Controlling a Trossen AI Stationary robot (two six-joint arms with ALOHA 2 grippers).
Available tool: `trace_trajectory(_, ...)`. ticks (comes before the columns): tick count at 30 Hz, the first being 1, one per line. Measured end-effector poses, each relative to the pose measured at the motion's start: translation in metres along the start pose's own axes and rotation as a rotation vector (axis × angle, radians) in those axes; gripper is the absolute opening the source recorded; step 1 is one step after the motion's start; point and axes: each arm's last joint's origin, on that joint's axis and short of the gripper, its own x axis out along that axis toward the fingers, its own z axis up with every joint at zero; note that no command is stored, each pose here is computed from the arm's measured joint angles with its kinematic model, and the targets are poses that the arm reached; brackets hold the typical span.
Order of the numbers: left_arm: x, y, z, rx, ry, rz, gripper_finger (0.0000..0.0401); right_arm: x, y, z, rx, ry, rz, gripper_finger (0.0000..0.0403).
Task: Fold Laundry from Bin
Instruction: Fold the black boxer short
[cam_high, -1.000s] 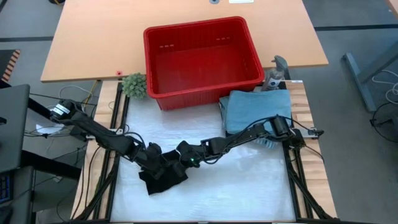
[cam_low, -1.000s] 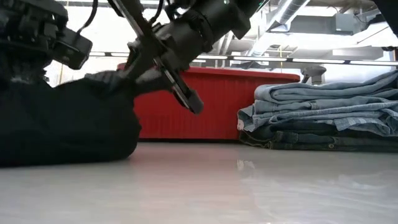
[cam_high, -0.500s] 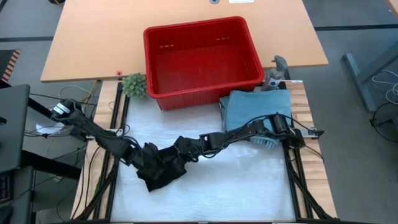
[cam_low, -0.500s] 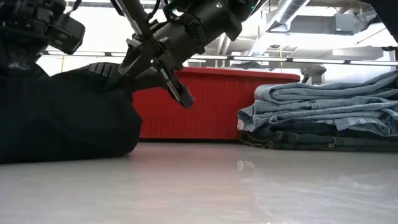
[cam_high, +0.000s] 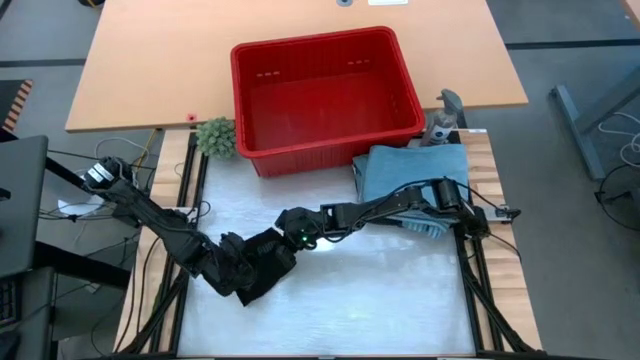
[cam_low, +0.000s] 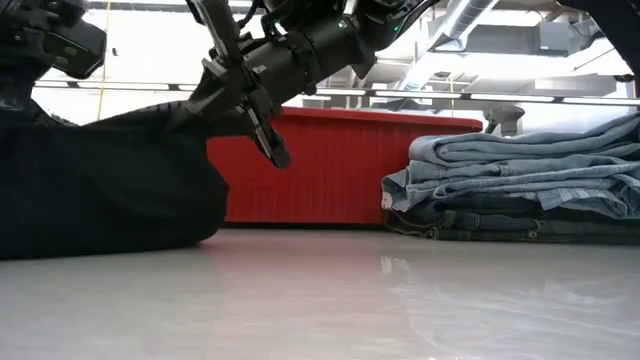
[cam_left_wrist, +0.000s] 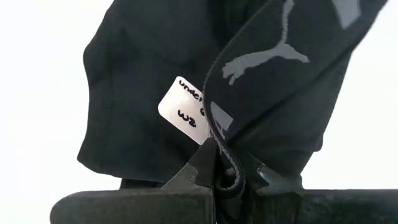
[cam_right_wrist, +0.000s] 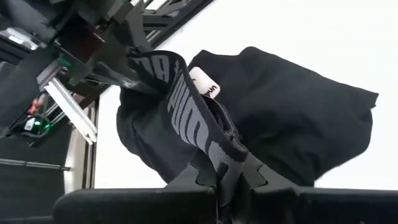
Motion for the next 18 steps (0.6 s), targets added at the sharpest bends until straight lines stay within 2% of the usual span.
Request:
trace_trajectory(13, -0.001, 0.005, -0.013, -0.069, -0.082, 0.013, 0.0002, -0.002, -0.004, 0.013, -0.034, -0.058, 0.060, 0.0034)
trace_trajectory(18, 0.016, 0.009, -0.015, -0.076, -0.117, 0.070, 0.0002, -0.002, -0.005, 0.012, -0.036, -0.043, 0.058, 0.0034)
